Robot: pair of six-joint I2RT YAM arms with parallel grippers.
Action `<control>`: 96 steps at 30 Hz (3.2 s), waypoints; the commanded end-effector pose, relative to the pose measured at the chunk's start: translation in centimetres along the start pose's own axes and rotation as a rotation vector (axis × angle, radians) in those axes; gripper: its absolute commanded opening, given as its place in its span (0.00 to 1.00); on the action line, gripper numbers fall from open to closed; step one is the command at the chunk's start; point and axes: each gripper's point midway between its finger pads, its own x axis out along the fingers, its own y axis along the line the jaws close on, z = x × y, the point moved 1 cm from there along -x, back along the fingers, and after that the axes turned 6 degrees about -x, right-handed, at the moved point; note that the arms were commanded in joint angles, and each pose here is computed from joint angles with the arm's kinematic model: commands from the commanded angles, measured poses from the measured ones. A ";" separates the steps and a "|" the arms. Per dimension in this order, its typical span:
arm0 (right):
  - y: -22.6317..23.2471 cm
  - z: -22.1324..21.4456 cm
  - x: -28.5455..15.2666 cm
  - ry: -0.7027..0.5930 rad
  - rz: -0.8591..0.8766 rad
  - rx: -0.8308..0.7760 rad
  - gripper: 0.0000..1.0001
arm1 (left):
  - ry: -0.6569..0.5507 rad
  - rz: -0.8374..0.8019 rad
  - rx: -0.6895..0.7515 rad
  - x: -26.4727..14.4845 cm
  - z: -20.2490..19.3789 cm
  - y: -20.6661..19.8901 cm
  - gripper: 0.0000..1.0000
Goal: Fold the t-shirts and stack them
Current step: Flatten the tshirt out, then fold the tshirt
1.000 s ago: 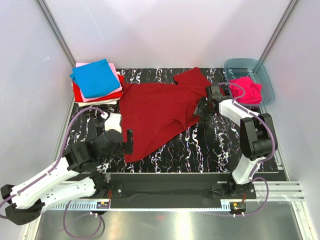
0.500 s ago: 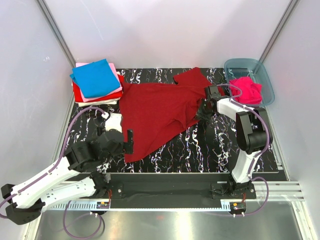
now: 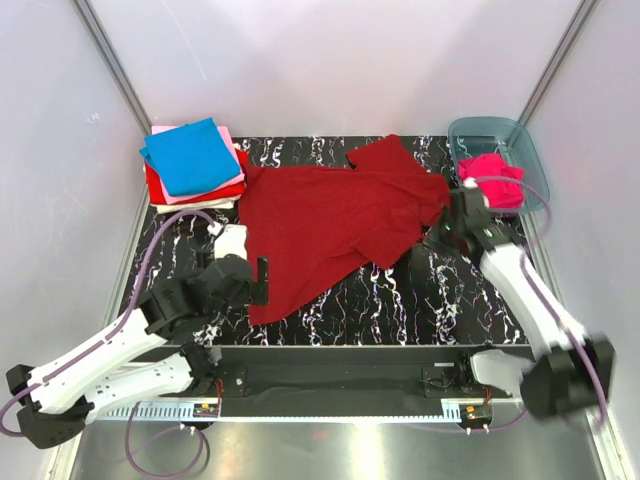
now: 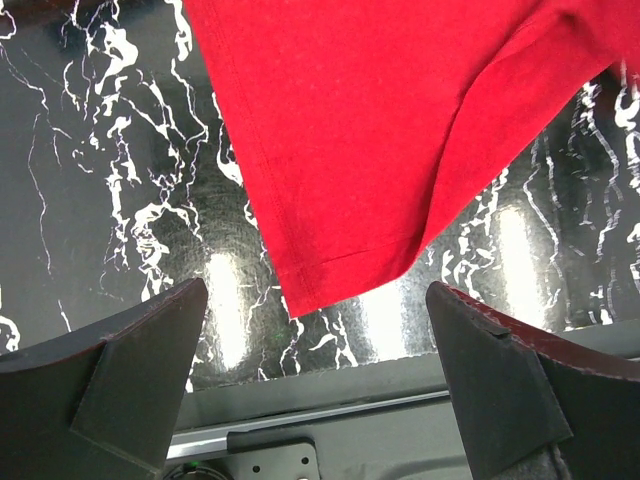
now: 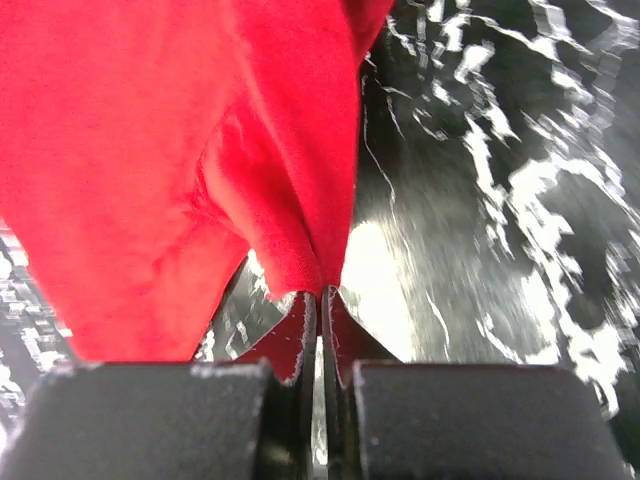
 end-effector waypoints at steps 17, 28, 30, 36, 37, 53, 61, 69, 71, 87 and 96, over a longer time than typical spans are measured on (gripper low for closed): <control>-9.2 -9.6 -13.5 -0.304 0.012 0.486 0.00 | 0.154 0.000 -0.269 0.9 -4.2 -1.3 0.99; -10.7 -8.2 -17.1 -0.449 -0.017 0.491 0.00 | 0.303 0.060 -0.444 4.0 -11.1 -1.0 0.98; -10.6 -8.1 -16.9 -0.444 -0.015 0.470 0.00 | 0.315 0.104 -0.441 4.9 -12.3 -0.5 0.98; -10.0 -8.2 -16.3 -0.415 0.002 0.442 0.00 | 0.324 0.186 -0.398 6.6 -13.8 0.4 0.97; -9.9 -8.2 -16.1 -0.412 0.010 0.440 0.00 | 0.327 0.193 -0.397 6.7 -13.9 0.4 0.96; -9.8 -8.1 -16.4 -0.415 0.007 0.423 0.00 | 0.375 0.220 -0.366 8.5 -15.6 0.2 0.62; -9.8 -8.1 -16.6 -0.417 0.013 0.422 0.00 | 0.359 0.225 -0.360 8.4 -15.0 0.3 0.00; -9.0 -8.8 -18.9 -0.404 0.086 0.433 0.00 | 0.332 0.156 -0.397 4.8 -12.6 0.6 0.00; -9.0 -8.8 -19.8 -0.423 0.110 0.443 0.00 | 0.329 0.125 -0.415 3.6 -12.1 0.8 0.00; -5.8 -8.2 -18.7 -0.315 0.184 0.317 0.00 | 0.260 0.092 -0.344 -0.3 -7.2 1.3 0.03; -2.7 -3.2 -14.1 -0.214 0.092 0.132 0.00 | 0.289 0.069 -0.310 2.7 -3.7 0.1 0.02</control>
